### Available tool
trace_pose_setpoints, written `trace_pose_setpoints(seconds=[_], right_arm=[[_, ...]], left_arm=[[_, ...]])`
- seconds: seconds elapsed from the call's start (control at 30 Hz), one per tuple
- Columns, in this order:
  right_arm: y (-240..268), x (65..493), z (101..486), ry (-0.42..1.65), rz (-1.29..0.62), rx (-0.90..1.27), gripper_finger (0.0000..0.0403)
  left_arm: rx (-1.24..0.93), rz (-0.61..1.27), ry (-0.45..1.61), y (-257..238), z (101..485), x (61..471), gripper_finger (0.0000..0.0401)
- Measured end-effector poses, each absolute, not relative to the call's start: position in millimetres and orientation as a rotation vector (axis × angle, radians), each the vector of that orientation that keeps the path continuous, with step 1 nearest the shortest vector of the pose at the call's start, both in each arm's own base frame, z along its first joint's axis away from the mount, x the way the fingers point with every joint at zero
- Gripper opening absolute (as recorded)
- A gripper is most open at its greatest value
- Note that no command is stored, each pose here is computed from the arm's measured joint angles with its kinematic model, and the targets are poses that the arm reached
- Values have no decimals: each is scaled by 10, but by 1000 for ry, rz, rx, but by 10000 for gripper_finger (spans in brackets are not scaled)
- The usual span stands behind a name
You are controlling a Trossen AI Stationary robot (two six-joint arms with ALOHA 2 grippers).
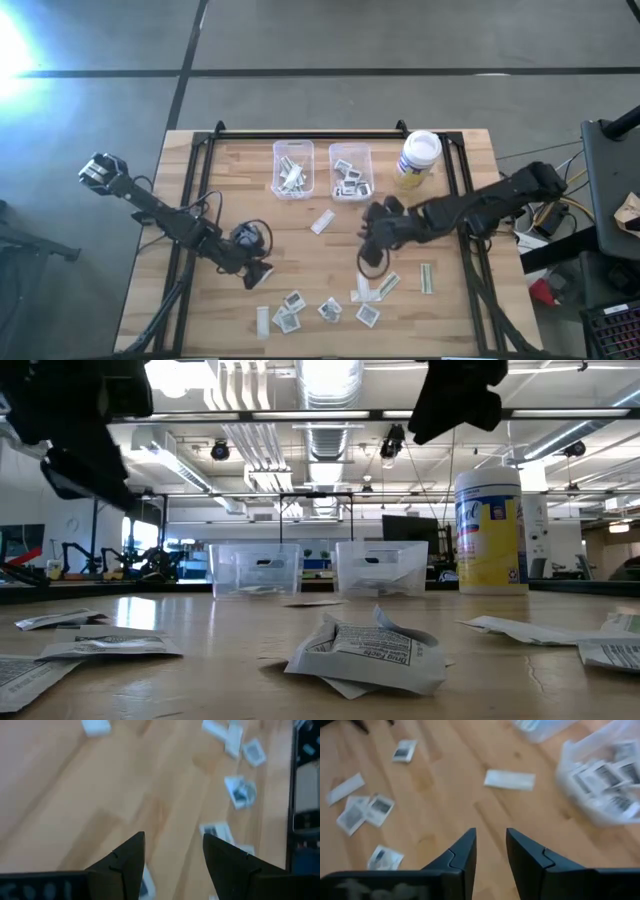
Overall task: Pick & Place First Aid Supplies
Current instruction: Put the gray towelette pack into the right transparent bin
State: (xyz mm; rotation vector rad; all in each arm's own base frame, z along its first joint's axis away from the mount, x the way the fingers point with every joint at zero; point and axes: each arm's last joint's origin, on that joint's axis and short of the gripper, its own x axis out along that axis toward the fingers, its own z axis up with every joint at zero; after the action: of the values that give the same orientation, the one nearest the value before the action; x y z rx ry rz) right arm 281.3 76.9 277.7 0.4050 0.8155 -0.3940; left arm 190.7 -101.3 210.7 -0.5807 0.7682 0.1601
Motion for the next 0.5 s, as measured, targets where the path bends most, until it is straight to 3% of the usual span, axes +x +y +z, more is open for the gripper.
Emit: trace_pose_setpoints(seconds=[0.5], right_arm=[[1093,2888,2554,865,-344,381,83]], left_arm=[[-753,381,986,-814,1949,1796,193]])
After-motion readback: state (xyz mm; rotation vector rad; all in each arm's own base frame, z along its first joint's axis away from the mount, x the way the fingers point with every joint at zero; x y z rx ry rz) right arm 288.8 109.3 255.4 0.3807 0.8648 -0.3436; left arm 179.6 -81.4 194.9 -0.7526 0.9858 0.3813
